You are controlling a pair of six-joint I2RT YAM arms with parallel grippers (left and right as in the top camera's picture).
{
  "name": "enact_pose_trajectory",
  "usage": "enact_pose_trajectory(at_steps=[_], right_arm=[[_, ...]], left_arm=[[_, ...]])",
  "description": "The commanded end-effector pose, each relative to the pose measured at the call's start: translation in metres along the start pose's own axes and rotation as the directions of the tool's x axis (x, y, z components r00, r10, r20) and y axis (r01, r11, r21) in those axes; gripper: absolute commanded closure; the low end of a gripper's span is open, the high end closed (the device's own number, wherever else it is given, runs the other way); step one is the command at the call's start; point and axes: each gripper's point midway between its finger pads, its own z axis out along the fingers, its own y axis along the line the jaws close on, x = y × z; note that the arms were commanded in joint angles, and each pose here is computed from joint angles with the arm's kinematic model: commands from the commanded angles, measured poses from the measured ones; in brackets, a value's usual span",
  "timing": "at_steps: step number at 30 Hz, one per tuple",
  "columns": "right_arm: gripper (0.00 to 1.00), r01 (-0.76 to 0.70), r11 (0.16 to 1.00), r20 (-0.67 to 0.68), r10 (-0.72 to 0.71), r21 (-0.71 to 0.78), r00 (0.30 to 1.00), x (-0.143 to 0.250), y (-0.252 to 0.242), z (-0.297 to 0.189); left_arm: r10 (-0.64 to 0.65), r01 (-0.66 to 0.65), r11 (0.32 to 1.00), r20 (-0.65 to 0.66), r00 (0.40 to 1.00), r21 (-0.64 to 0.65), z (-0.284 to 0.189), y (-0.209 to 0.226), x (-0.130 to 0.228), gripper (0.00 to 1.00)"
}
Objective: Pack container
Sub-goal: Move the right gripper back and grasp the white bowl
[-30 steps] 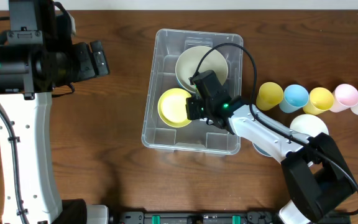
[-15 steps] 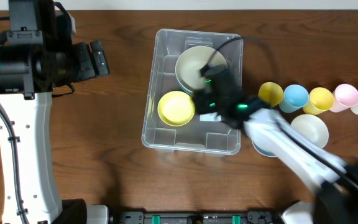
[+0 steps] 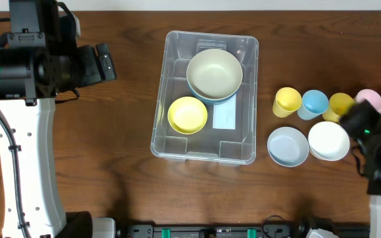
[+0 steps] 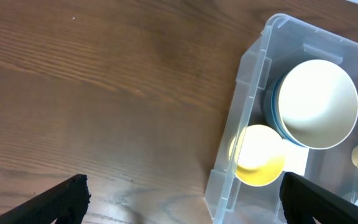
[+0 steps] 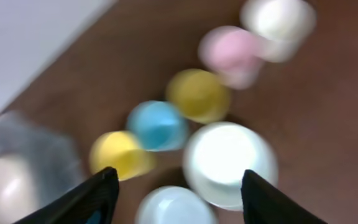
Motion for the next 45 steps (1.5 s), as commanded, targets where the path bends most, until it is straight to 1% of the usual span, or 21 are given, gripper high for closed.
enact_pose_trajectory(at_steps=[1,7,10,14,22,27,29,30,33,36,40,41,45], right_arm=[[0.35,-0.102,0.983,-0.056,0.111,0.151,0.992,0.011,-0.039,0.023],[0.35,-0.147,0.946,-0.199,0.210,0.290,0.957,0.053,-0.073,0.072],[0.30,-0.140,0.937,-0.255,0.227,0.320,0.940,0.069,-0.080,0.093],[0.30,-0.126,0.926,-0.291,0.237,0.355,0.927,0.082,-0.089,0.112],[0.32,-0.094,0.910,-0.356,0.251,0.404,0.900,0.112,-0.104,0.136],[0.34,-0.101,0.905,-0.348,0.259,0.414,0.901,0.132,-0.116,0.149],[0.37,-0.105,0.907,-0.341,0.258,0.407,0.904,0.138,-0.119,0.153],[0.42,-0.107,0.908,-0.337,0.257,0.404,0.906,0.139,-0.120,0.155],[0.58,-0.108,0.909,-0.334,0.256,0.402,0.907,0.142,-0.121,0.157],[0.77,-0.110,0.910,-0.331,0.255,0.399,0.909,0.140,-0.120,0.157],[0.96,-0.116,0.915,-0.326,0.254,0.387,0.911,0.132,-0.114,0.150],[0.99,-0.118,0.915,-0.325,0.254,0.385,0.911,0.128,-0.112,0.145],[0.99,-0.130,0.924,-0.296,0.245,0.359,0.923,0.101,-0.097,0.117]], left_arm=[[0.000,0.000,1.000,0.001,1.000,-0.014,0.000,0.003,0.000,0.02],[0.000,0.000,1.000,0.001,1.000,-0.014,0.000,0.003,0.000,0.02],[0.000,0.000,1.000,0.001,1.000,-0.014,0.000,0.003,0.000,0.02],[0.000,0.000,1.000,0.001,1.000,-0.014,0.000,0.003,0.000,0.02],[0.000,0.000,1.000,0.001,1.000,-0.014,0.000,0.003,0.000,0.02],[0.000,0.000,1.000,0.001,1.000,-0.014,0.000,0.003,0.000,0.02],[0.000,0.000,1.000,0.001,1.000,-0.014,0.000,0.003,0.000,0.02],[0.000,0.000,1.000,0.001,1.000,-0.014,0.000,0.003,0.000,0.02],[0.000,0.000,1.000,0.001,1.000,-0.014,0.000,0.003,0.000,0.02],[0.000,0.000,1.000,0.001,1.000,-0.014,0.000,0.003,0.000,0.02],[0.000,0.000,1.000,0.001,1.000,-0.014,0.000,0.003,0.000,0.02],[0.000,0.000,1.000,0.001,1.000,-0.014,0.000,0.003,0.000,0.02],[0.000,0.000,1.000,0.001,1.000,-0.014,0.000,0.003,0.000,0.02]])
